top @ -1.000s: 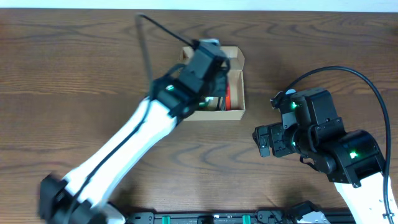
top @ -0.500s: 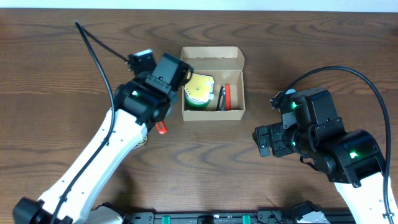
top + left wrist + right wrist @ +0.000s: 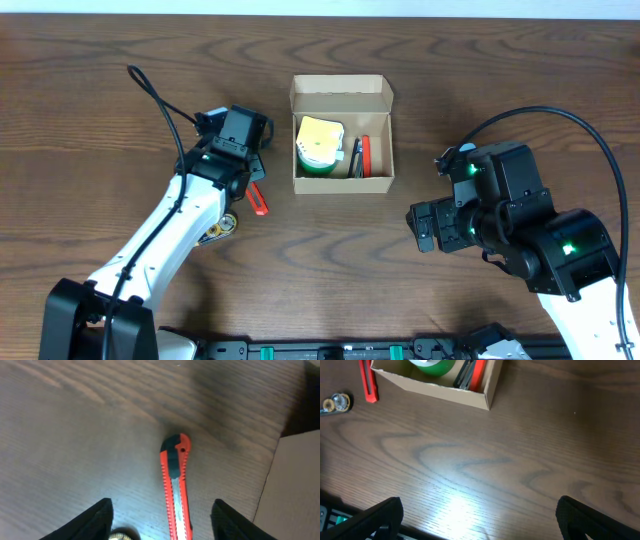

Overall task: Pack container
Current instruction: 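Move the left gripper left of the box and grasp the red box cutter, then carry the red box cutter into the box and release it, then move the left gripper to the small tape measure and grasp it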

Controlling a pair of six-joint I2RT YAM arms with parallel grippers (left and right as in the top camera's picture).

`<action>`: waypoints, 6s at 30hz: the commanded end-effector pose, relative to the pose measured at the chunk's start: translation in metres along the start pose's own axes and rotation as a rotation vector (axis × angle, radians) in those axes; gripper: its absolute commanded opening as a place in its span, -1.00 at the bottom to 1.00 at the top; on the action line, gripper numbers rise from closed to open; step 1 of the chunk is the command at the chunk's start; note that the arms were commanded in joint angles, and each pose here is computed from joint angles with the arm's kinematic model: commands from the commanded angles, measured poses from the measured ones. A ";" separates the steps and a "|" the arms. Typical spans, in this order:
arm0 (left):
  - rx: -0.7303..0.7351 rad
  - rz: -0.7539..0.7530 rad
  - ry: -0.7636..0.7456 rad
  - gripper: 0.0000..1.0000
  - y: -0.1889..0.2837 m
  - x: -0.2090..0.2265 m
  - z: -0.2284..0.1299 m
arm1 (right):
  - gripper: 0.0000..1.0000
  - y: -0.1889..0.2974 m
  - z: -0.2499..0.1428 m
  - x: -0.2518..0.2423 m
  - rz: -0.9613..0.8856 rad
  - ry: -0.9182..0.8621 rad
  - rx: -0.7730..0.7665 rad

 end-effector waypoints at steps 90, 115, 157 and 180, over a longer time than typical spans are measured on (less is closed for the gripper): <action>-0.307 -0.612 -1.502 -0.89 0.099 -0.126 -0.045 | 0.99 0.001 0.000 0.002 0.007 0.016 -0.001; -0.440 -0.534 -1.817 -0.88 0.049 -0.165 -0.055 | 0.99 0.001 0.000 0.002 0.007 0.016 -0.001; -0.021 -0.173 -0.896 0.16 0.109 -0.025 -0.025 | 0.99 0.001 0.000 0.002 0.007 0.016 -0.001; 0.291 -0.138 -0.842 0.95 0.064 0.041 -0.067 | 0.98 0.001 0.000 0.002 0.007 0.016 -0.001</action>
Point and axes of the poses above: each gripper's point midway between its finger pads, its own y axis back along the fingers, its own x axis along the line the jaws close on, z = x × y, the point moved 6 cm from there along y, back along the fingers, and after that the axes turned 3 degrees about y, right-handed, at the moved point
